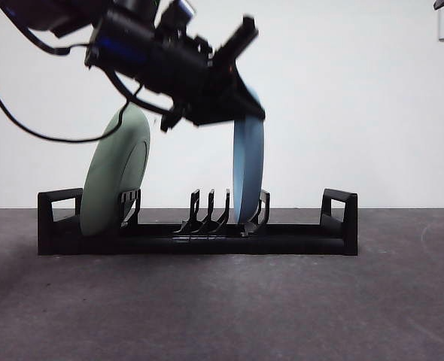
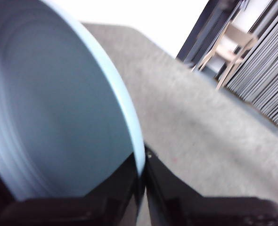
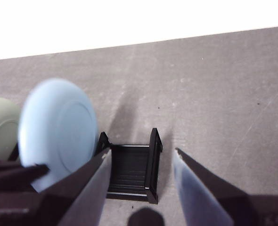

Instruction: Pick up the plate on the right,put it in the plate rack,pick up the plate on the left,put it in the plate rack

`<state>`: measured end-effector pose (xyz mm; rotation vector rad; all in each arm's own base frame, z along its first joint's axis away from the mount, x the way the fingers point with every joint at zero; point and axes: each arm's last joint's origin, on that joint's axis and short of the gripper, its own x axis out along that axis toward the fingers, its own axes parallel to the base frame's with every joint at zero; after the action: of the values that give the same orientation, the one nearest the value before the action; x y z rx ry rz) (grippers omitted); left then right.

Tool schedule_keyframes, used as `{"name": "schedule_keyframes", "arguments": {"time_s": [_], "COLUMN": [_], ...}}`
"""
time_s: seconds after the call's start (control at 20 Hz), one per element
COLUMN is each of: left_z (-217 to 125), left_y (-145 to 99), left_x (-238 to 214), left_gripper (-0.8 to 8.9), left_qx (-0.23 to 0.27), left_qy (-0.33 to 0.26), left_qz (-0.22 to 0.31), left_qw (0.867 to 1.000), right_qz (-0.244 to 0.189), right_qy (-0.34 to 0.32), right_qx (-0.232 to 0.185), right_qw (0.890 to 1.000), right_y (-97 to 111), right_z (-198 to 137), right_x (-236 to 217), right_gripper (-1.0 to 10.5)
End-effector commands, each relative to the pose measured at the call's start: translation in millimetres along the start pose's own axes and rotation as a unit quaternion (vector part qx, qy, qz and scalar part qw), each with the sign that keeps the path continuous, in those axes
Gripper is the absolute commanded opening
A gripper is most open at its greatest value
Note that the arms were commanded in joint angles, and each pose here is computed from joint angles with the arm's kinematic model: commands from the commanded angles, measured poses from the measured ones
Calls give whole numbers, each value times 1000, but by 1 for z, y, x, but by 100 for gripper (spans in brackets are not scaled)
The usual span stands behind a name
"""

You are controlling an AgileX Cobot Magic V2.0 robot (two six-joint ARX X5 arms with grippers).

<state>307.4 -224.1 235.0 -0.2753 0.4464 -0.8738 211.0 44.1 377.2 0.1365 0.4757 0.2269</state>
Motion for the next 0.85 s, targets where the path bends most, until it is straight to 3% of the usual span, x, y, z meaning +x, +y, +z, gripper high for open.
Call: {"name": "schedule_keyframes", "arguments": {"time_s": [0.05,0.3,0.55,0.85], "left_z": [-8,-16,-18,-9], "left_y": [5,6,5,-4], "left_x": [3,3,1,-15], "left_gripper": [-8,31,354,351], "left_qx": [24,36,31,52], "left_qy": [24,62,81,96], "left_qz": [11,33,28,32], "left_qw": [999,997,996,993], "right_qz": [-2,-3,0,13], "right_qy": [2,10,19,46], "right_qx": [-2,-1,-1,-8], "right_qw": [1000,1000,1000,999], "right_y": [0,-1,-1,-1], "right_z": [0,-1,-2,-7], "right_x": [4,8,11,13], "right_gripper": [219,219,219,219]}}
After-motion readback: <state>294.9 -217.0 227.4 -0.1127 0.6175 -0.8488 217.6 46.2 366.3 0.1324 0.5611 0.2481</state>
